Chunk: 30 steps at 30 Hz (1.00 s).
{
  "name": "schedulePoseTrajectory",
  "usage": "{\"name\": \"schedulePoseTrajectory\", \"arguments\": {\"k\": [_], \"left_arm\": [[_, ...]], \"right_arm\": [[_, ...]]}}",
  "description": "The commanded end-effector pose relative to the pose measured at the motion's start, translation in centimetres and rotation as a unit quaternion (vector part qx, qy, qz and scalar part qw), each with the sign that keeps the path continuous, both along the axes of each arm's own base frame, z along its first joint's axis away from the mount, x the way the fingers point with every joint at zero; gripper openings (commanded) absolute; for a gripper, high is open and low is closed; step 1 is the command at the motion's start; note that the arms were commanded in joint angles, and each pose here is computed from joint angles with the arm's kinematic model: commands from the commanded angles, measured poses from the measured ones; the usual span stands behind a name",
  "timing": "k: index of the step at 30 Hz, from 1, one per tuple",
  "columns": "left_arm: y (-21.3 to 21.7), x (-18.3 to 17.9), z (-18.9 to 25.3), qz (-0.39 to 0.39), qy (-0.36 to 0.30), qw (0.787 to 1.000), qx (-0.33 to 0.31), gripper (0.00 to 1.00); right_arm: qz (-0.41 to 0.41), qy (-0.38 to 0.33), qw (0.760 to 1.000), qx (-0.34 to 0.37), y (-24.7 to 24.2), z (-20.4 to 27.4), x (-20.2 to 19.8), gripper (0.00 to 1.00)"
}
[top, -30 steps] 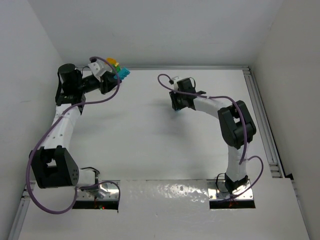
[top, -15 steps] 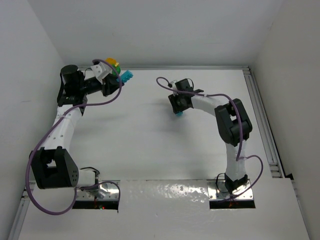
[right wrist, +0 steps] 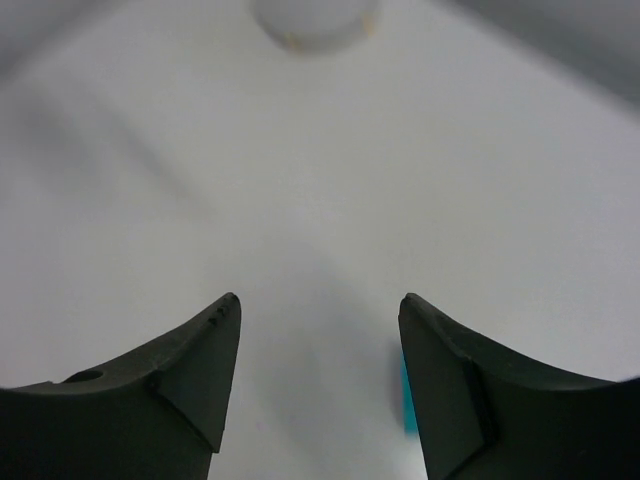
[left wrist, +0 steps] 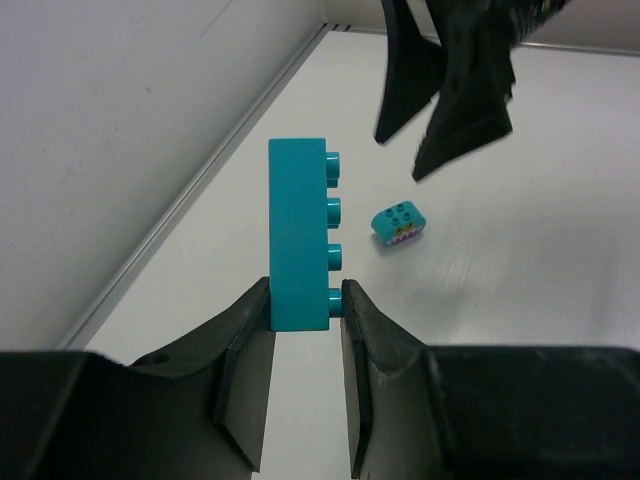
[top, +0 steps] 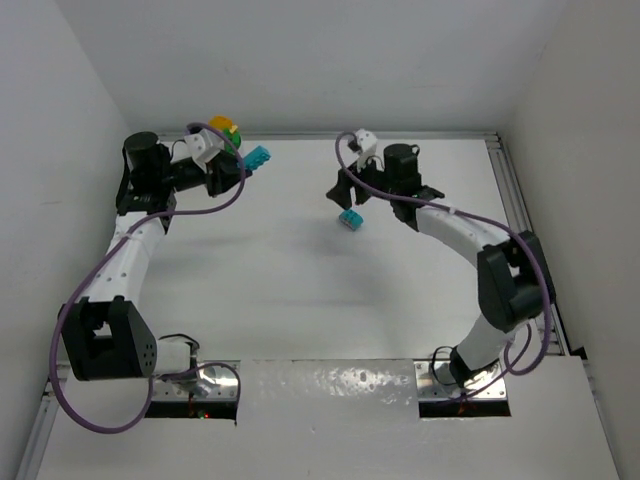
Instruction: Sort the legos into containers by color
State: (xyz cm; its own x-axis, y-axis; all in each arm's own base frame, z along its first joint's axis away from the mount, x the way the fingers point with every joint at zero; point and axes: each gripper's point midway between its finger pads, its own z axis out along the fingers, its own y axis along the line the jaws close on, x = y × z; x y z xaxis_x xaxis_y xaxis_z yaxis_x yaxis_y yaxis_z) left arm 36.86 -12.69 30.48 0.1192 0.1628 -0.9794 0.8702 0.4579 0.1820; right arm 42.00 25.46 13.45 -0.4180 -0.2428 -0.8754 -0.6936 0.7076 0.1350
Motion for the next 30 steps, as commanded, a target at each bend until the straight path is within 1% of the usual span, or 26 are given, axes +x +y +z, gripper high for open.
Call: {"name": "schedulePoseTrajectory", "arguments": {"k": [1,2,3,4,6,8,12,15,16,17,19,22,23,26,27,28,29,30], "left_arm": [[-1.5,-2.0,1.7,-0.049,-0.047,0.998,0.002,0.00],[-1.7,-2.1,1.6,-0.055,-0.046,0.997,0.003,0.00],[-1.8,-2.3,1.5,-0.065,-0.054,0.996,0.006,0.00],[-2.0,-2.5,1.4,-0.071,-0.056,0.996,0.009,0.00],[-2.2,-3.0,1.0,-0.082,-0.047,0.996,0.010,0.00],[-2.4,-3.4,0.9,-0.089,-0.045,0.995,0.009,0.00],[-3.3,-4.0,0.7,-0.109,-0.036,0.993,0.004,0.00],[-3.4,-4.1,0.7,-0.111,-0.032,0.993,0.002,0.00],[-4.3,-4.6,0.6,-0.125,-0.030,0.992,0.001,0.00],[-4.3,-4.7,0.6,-0.125,-0.028,0.992,0.001,0.00],[-4.5,-4.8,0.5,-0.127,-0.025,0.992,0.000,0.00],[-4.6,-4.8,0.5,-0.128,-0.028,0.991,0.002,0.00],[-4.6,-4.7,0.5,-0.127,-0.028,0.991,0.002,0.00],[-4.7,-4.7,0.7,-0.127,-0.030,0.991,0.000,0.00],[-4.7,-4.6,0.7,-0.126,-0.028,0.992,-0.001,0.00],[-4.7,-4.5,0.9,-0.123,-0.032,0.992,-0.002,0.00],[-4.7,-4.5,0.9,-0.121,-0.027,0.992,-0.004,0.00],[-4.7,-4.5,1.0,-0.121,-0.028,0.992,-0.004,0.00]], "right_arm": [[0.149,-0.197,0.949,0.195,4.7,14.7,-1.8,0.63],[0.186,-0.209,0.936,0.214,5.6,16.8,-2.4,0.65],[0.209,-0.214,0.927,0.226,6.4,17.7,-2.8,0.68],[0.222,-0.209,0.924,0.231,7.0,17.3,-2.7,0.69],[0.242,-0.239,0.909,0.240,8.0,18.3,-3.4,0.70],[0.253,-0.255,0.902,0.240,8.8,18.8,-3.6,0.69],[0.299,-0.261,0.886,0.241,11.1,19.5,-5.3,0.65],[0.313,-0.259,0.879,0.249,11.8,19.6,-5.9,0.64],[0.317,-0.250,0.878,0.258,12.0,19.8,-6.2,0.63],[0.320,-0.249,0.876,0.263,12.2,19.8,-6.5,0.60],[0.323,-0.250,0.872,0.269,12.5,20.1,-6.8,0.58],[0.331,-0.240,0.870,0.277,13.1,19.9,-7.3,0.52],[0.334,-0.241,0.867,0.281,13.2,20.1,-7.4,0.47],[0.335,-0.236,0.866,0.288,13.4,20.2,-7.5,0.38],[0.336,-0.230,0.867,0.286,13.5,20.0,-7.4,0.32],[0.338,-0.231,0.867,0.284,13.5,20.0,-7.4,0.29],[0.341,-0.223,0.869,0.280,13.5,19.6,-7.5,0.20],[0.341,-0.223,0.870,0.276,13.5,19.6,-7.5,0.16]]}}
